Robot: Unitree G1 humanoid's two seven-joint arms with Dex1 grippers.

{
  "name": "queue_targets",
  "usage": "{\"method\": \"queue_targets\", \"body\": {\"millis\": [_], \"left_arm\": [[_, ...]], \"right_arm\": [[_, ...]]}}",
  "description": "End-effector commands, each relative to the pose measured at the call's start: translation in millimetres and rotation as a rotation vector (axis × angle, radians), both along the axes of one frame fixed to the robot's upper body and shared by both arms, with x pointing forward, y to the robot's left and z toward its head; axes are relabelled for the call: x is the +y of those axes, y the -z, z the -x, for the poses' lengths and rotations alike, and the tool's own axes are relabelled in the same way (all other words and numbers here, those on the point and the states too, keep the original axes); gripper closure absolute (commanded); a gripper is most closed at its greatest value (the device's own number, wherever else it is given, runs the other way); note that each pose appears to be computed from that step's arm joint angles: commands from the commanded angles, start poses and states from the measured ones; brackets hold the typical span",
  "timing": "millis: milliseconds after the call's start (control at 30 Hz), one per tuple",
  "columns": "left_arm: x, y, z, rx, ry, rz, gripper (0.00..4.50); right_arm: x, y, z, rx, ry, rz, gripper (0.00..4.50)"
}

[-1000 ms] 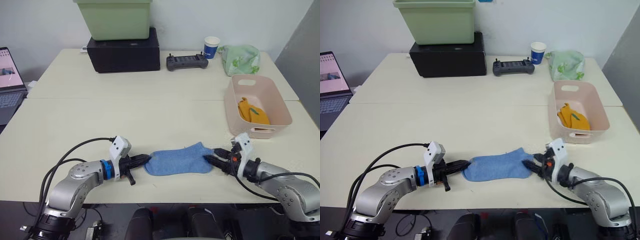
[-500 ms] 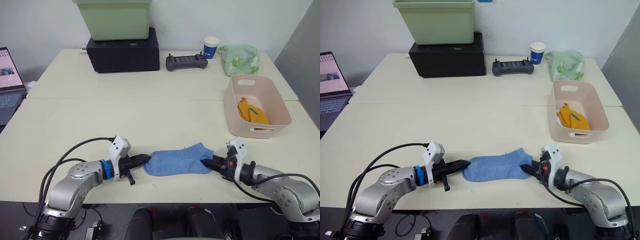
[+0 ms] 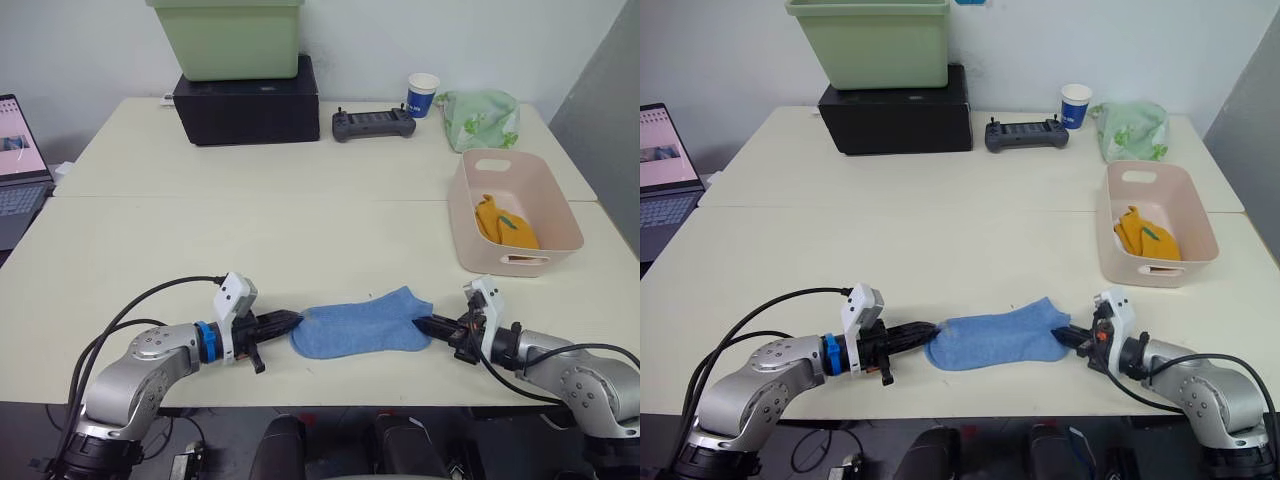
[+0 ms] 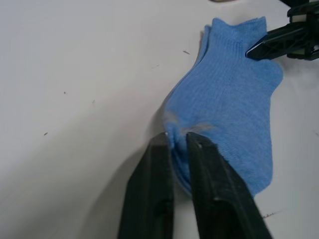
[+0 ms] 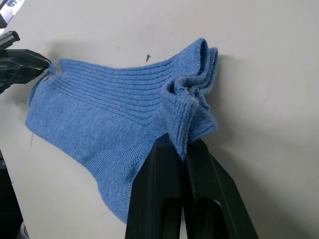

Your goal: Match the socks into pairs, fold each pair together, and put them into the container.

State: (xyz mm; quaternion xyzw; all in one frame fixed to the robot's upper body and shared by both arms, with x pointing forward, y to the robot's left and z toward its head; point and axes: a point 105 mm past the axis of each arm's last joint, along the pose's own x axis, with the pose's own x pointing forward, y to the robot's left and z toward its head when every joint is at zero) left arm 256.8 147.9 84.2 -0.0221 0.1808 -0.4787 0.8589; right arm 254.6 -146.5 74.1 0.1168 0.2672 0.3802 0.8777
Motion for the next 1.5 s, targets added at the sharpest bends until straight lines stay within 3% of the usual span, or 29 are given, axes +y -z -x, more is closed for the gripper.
{"method": "queue_targets", "body": {"millis": [33,200,367,467,767,933,1133,1200,1367,1500], "left_arm": [[4.3,-17.7,1.3,-0.067,0.004,0.005,2.59],[7.1,-34.6,2.6,-0.165,0.043,-0.026,0.95],[-23.5,-38.2,11.8,-0.221,0.228,-0.047,0.95],[-38.6,-31.7,10.3,-0.219,0.299,-0.049,1.51],[-68.8,8.3,-5.2,-0.165,0.423,-0.129,4.46],[-68.7,30.0,-1.0,-0.103,0.431,-0.193,4.46],[-66.4,32.2,-0.1,-0.097,0.425,-0.196,4.46],[-66.1,31.4,-1.1,-0.099,0.422,-0.193,4.46],[-65.6,28.5,-2.9,-0.102,0.422,-0.19,4.46],[-62.0,26.9,-4.1,-0.105,0.414,-0.196,4.46]], "right_arm": [[-0.7,-7.7,0.5,-0.031,-0.014,-0.012,4.5],[-15.1,-8.9,1.9,-0.025,-0.019,0.007,4.5],[-30.8,-11.3,2.6,-0.016,-0.052,0.021,4.5],[-37.0,-12.3,-0.6,-0.024,-0.059,0.031,4.5],[-32.7,-18.5,-3.8,-0.052,-0.084,0.031,4.5],[-15.7,-43.5,-0.3,-0.092,-0.151,-0.049,4.5],[32.9,-80.3,20.9,-0.058,-0.366,-0.263,4.5],[45.7,-78.6,21.3,-0.041,-0.394,-0.278,4.5],[76.5,-46.1,7.2,-0.03,-0.448,-0.176,4.5],[84.2,-42.4,-5.9,-0.068,-0.44,-0.15,4.5]]}}
